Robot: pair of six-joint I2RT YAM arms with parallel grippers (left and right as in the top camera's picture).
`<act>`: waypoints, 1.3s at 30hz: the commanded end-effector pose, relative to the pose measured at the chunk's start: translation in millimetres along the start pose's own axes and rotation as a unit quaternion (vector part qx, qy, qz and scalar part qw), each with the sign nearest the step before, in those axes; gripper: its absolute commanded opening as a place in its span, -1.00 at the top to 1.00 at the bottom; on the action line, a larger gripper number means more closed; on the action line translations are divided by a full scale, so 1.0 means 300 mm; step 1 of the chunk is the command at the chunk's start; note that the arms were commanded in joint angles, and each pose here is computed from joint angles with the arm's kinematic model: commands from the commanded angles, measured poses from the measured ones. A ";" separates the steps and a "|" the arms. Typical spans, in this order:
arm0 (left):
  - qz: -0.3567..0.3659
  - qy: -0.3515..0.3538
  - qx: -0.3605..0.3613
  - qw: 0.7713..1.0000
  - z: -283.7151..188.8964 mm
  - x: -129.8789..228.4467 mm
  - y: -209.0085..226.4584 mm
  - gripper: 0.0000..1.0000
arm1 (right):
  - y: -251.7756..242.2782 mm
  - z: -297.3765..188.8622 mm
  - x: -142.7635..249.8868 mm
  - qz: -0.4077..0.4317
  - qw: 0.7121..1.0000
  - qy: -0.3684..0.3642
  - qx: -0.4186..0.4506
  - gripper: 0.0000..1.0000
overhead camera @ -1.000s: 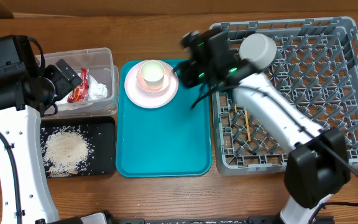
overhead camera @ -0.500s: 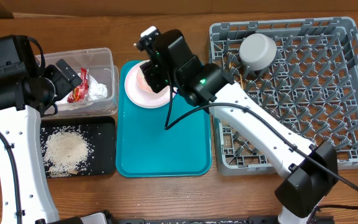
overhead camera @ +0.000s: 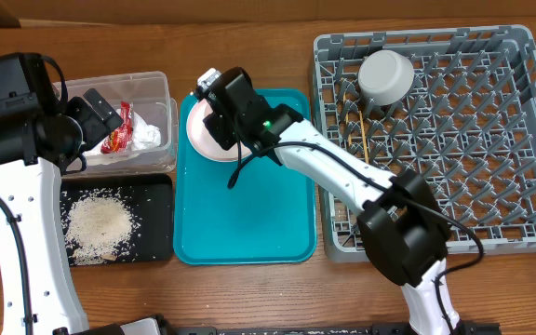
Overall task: Sort waste into correct bins and load items into the dishwasher
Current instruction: 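Lower the right gripper and grasp the white cup's rim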
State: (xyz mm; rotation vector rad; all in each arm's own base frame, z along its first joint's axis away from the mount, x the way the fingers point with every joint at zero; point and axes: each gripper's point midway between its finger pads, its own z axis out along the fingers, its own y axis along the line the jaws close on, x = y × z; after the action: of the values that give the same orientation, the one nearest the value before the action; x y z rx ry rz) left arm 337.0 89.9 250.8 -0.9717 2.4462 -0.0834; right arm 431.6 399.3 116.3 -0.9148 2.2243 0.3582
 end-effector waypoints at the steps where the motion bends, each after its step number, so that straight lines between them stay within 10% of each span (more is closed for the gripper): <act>1: 0.007 -0.017 0.004 1.000 -0.032 -0.017 -0.009 -1.00 | -0.004 0.026 -0.010 -0.016 1.000 -0.008 0.003 0.14; 25: 0.007 -0.017 0.004 1.000 -0.032 -0.017 -0.009 -1.00 | -0.007 0.066 -0.011 -0.015 1.000 -0.017 0.006 0.92; 39: 0.007 -0.017 0.004 1.000 -0.032 -0.017 -0.009 -1.00 | -0.075 -0.559 -0.328 0.102 0.984 -0.148 -0.006 0.92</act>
State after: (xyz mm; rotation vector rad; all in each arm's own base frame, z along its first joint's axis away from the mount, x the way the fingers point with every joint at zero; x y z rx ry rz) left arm 337.0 89.9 250.8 -0.9717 2.4462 -0.0834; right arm 423.5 381.2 228.6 -0.7536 2.1041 0.4522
